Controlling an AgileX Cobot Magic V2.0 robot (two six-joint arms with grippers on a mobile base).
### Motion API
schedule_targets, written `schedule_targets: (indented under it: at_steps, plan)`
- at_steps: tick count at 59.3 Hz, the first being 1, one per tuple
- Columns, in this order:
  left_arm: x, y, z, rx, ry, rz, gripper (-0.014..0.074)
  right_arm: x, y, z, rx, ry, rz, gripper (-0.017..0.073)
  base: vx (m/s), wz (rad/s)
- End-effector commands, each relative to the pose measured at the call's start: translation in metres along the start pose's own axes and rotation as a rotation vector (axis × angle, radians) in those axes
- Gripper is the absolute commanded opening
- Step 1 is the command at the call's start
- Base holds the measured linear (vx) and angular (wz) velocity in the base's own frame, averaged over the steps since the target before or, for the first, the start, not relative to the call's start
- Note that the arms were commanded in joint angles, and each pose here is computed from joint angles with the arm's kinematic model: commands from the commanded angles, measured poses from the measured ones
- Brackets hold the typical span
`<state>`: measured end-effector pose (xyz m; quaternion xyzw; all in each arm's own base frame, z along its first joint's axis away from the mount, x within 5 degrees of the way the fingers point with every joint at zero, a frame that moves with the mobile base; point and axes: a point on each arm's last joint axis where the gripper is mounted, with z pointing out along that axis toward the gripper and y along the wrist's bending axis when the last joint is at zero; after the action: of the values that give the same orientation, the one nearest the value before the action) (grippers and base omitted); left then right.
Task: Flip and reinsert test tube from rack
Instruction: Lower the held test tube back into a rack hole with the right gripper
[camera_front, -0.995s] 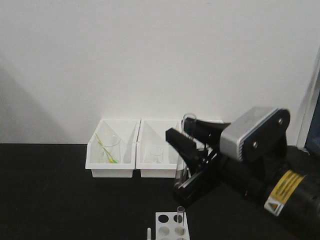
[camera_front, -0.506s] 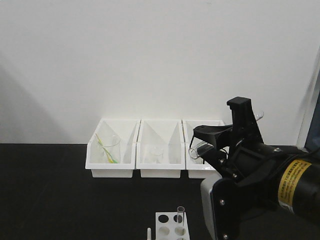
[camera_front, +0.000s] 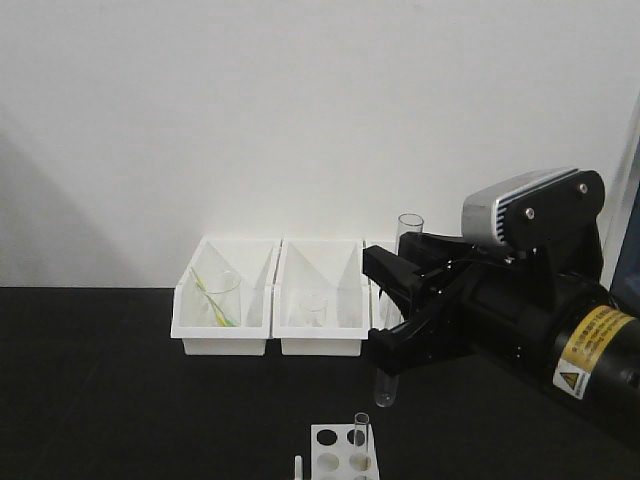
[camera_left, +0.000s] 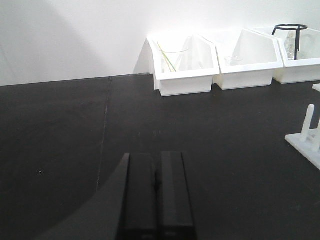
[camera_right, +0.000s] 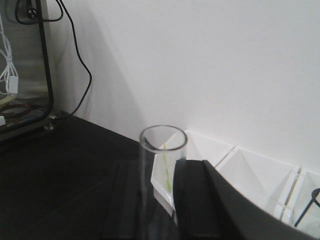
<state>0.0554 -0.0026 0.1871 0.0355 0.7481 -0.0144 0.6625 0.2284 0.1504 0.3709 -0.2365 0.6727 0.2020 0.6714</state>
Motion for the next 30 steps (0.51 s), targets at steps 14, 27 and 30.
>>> schedule_targets:
  at_steps: [14,27,30]
  plan:
    - [-0.009,-0.001,-0.001,0.013,-0.088,-0.014,-0.0006,0.061,0.022,-0.013,-0.186,-0.159,-0.079,-0.0010,0.00,0.00]
    - [-0.009,-0.001,-0.001,0.013,-0.088,-0.014,-0.0006,0.081,0.030,-0.005,-0.268,-0.216,-0.079,-0.0010,0.00,0.00]
    - [-0.009,-0.001,-0.001,0.013,-0.088,-0.014,-0.0006,0.083,0.030,-0.004,-0.275,-0.228,-0.067,-0.0010,0.00,0.00]
